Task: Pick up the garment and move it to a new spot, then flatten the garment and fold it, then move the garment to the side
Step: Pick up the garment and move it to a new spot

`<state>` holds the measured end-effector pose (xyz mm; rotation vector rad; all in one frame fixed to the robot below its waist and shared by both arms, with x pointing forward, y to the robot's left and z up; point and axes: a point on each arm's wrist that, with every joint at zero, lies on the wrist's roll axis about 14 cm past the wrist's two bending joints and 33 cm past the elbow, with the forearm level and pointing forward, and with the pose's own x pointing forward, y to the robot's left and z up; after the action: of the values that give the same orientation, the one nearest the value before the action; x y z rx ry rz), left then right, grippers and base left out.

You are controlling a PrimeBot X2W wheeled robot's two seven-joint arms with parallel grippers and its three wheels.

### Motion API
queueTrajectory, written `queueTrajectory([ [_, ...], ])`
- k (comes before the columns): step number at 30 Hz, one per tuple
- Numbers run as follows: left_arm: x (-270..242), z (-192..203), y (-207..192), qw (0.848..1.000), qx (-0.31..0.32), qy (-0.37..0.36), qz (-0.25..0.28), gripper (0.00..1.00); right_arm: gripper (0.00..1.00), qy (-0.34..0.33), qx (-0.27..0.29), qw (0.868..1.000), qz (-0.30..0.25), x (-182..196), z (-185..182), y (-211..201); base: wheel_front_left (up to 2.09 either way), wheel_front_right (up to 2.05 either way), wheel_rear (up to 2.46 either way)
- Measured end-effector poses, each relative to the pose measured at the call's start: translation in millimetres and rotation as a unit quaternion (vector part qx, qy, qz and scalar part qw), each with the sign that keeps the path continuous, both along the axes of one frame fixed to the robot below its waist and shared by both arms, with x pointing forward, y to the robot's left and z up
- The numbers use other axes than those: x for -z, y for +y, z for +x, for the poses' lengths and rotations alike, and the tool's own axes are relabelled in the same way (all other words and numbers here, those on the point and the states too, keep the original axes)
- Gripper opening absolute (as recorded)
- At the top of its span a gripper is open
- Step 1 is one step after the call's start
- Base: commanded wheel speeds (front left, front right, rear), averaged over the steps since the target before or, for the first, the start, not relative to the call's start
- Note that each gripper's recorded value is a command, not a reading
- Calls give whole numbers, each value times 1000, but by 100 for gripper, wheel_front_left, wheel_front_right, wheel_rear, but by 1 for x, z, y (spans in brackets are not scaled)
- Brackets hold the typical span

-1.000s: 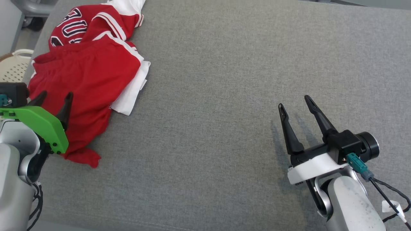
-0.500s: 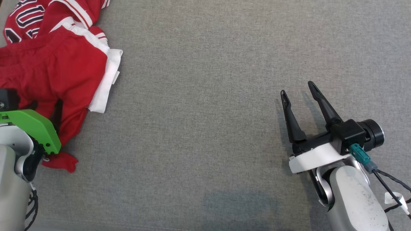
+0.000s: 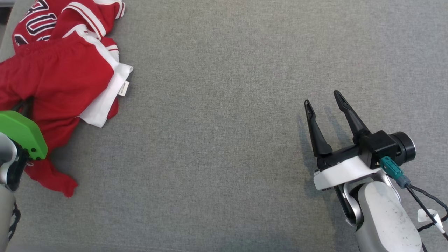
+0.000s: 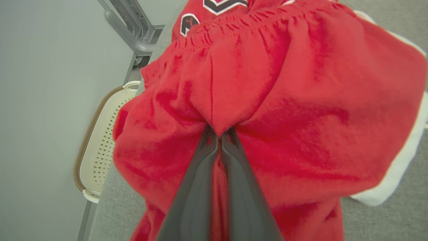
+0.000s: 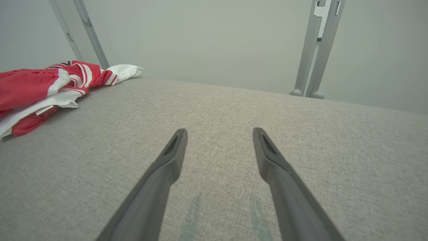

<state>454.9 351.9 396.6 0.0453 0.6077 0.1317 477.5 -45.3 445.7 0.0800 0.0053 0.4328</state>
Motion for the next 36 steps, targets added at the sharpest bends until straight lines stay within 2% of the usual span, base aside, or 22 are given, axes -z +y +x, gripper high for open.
queueTrajectory([
  [6, -49, 9, 12, 997, 14, -63, 38, 0, 100, -16, 2, 1000, 13, -21, -5, 0, 0, 0, 0],
  [11, -102, 19, 13, 989, 33, -129, 70, 0, 100, -26, 6, 999, 20, -36, -15, -4, 0, 0, 0],
  [19, -168, 30, -20, 968, 93, -209, 102, 0, 100, -44, 23, 998, 24, -57, -29, -17, 0, 0, 0],
  [25, -205, 45, -78, 947, 163, -259, 99, 0, 100, -50, 50, 997, 23, -65, -37, -38, 0, 0, 0],
  [28, -224, 52, -113, 932, 202, -287, 95, 0, 100, -54, 66, 996, 21, -68, -41, -50, 0, 0, 0],
  [34, -240, 56, -203, 898, 292, -324, 61, 0, 100, -57, 100, 993, 19, -72, -50, -75, 0, 0, 0],
  [36, -231, 55, -246, 886, 331, -322, 35, 0, 100, -58, 117, 991, 18, -74, -54, -88, 0, 0, 0],
])
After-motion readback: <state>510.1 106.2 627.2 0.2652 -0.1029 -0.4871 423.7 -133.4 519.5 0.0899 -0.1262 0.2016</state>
